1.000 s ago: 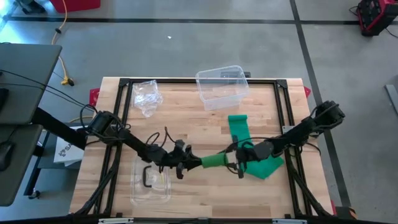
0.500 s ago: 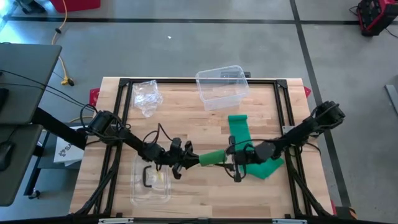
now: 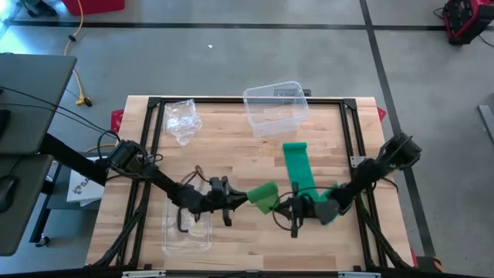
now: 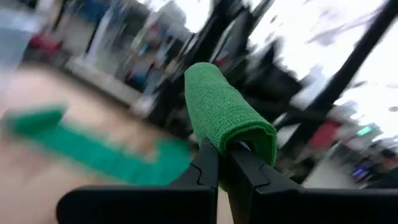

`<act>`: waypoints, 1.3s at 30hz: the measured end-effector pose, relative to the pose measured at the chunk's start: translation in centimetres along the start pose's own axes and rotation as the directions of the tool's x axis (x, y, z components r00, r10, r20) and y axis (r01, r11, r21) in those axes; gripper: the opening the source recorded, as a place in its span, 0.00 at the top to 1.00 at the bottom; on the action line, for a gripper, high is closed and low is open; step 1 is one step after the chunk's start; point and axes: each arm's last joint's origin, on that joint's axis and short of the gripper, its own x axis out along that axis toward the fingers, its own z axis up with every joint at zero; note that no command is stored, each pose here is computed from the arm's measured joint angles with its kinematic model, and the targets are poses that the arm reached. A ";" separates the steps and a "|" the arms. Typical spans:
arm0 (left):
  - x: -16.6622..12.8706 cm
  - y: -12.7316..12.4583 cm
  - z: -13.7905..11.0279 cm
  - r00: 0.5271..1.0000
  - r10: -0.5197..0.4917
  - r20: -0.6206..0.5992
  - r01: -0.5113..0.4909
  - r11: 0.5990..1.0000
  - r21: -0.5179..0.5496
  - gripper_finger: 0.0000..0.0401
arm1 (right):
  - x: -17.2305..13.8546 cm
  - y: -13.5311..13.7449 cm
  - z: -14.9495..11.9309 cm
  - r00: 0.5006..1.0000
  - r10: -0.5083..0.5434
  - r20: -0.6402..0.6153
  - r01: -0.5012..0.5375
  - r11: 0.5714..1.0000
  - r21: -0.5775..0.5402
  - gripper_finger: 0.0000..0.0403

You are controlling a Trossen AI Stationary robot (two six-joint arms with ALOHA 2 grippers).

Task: Roll bandage
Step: Roll the green bandage

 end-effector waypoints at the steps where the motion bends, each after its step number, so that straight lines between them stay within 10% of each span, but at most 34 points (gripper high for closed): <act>1: 0.0 0.3 -0.6 0.998 0.035 -0.050 -0.036 0.999 -0.007 0.99 | 0.1 0.3 -0.5 1.000 -0.014 -0.009 0.014 1.000 0.019 0.99; 7: -0.7 2.4 -3.5 0.938 0.203 -0.280 -0.211 0.978 0.003 0.99 | 2.0 0.4 -3.6 0.994 -0.061 -0.089 0.066 0.996 0.056 0.99; 16: -0.9 3.0 -4.6 0.915 0.215 -0.343 -0.208 0.976 0.056 0.99 | 5.5 -0.7 -6.5 0.958 0.051 -0.282 -0.003 0.986 0.169 0.96; 25: -1.3 3.5 -5.1 0.885 0.258 -0.389 -0.227 0.966 0.123 0.99 | 6.2 -0.6 -6.8 0.828 0.190 -0.528 -0.148 0.981 0.121 0.65; 32: -1.6 4.1 -5.5 0.855 0.311 -0.416 -0.226 0.944 0.241 0.99 | 6.4 0.0 -4.9 0.733 0.183 -0.655 -0.229 0.973 0.015 0.55; 39: -1.4 3.1 -5.2 0.892 0.243 -0.381 -0.166 0.960 0.225 0.99 | 6.8 0.2 -1.9 0.740 0.063 -0.670 -0.279 0.935 -0.221 0.55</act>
